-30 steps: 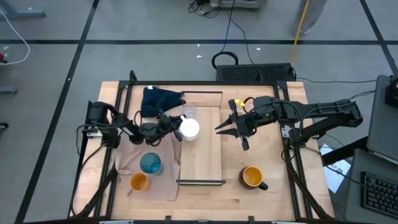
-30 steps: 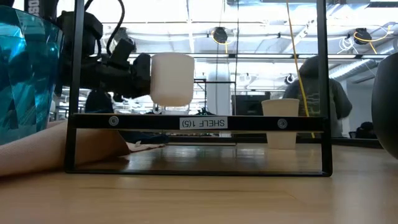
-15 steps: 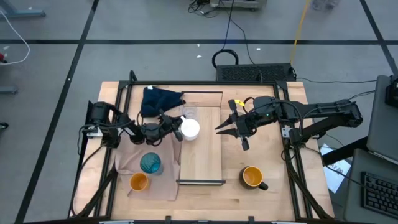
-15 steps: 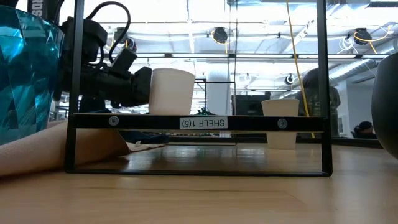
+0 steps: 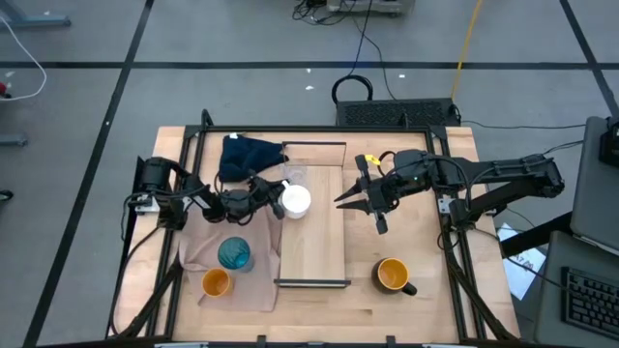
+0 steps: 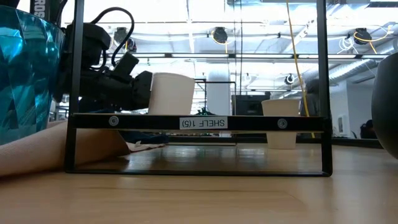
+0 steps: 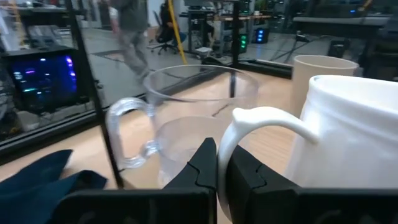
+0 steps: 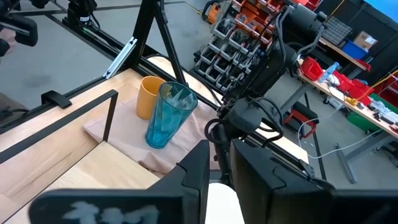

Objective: Stack small to large cups/mugs on shelf
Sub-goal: Put the white mug on the shelf, then put the yellow cup on the shelf

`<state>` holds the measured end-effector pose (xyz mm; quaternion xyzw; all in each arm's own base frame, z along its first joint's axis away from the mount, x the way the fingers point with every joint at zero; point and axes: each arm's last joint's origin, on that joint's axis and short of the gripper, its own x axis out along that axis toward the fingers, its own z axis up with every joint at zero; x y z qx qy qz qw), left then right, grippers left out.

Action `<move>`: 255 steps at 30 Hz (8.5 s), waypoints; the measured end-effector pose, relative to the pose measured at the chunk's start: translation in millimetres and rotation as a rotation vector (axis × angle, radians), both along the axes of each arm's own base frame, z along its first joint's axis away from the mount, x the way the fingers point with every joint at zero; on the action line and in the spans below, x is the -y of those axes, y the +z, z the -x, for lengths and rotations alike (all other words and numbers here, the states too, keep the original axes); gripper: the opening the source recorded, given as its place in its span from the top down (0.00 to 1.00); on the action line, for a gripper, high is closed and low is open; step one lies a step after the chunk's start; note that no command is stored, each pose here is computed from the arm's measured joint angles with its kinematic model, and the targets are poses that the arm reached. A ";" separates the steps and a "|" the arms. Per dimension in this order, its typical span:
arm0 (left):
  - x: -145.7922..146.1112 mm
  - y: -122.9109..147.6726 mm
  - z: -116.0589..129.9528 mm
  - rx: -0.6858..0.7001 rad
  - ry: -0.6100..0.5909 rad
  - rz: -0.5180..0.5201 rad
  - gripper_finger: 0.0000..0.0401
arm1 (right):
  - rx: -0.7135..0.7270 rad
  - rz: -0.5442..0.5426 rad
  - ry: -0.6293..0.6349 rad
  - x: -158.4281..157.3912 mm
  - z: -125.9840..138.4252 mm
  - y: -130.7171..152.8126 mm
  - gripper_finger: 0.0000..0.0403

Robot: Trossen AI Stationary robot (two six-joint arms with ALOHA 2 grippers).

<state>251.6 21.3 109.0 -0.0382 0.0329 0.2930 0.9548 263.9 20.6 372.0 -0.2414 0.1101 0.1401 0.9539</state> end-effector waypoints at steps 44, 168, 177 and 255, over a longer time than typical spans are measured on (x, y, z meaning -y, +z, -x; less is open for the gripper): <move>0.1 0.2 -1.9 0.028 -0.135 0.060 0.48 | -0.045 0.003 0.000 0.2 1.3 -4.2 0.85; 87.4 199.8 150.5 -0.373 -0.735 0.456 0.59 | 0.445 -0.121 -0.593 -20.9 116.3 -106.3 0.80; 109.3 185.4 166.2 -0.573 -0.624 0.656 0.79 | 0.444 -0.121 -0.593 -20.9 116.2 -106.5 0.80; 168.8 97.9 126.7 -1.019 -0.085 1.097 0.51 | 0.394 -0.020 -0.583 -21.4 115.4 -111.7 0.80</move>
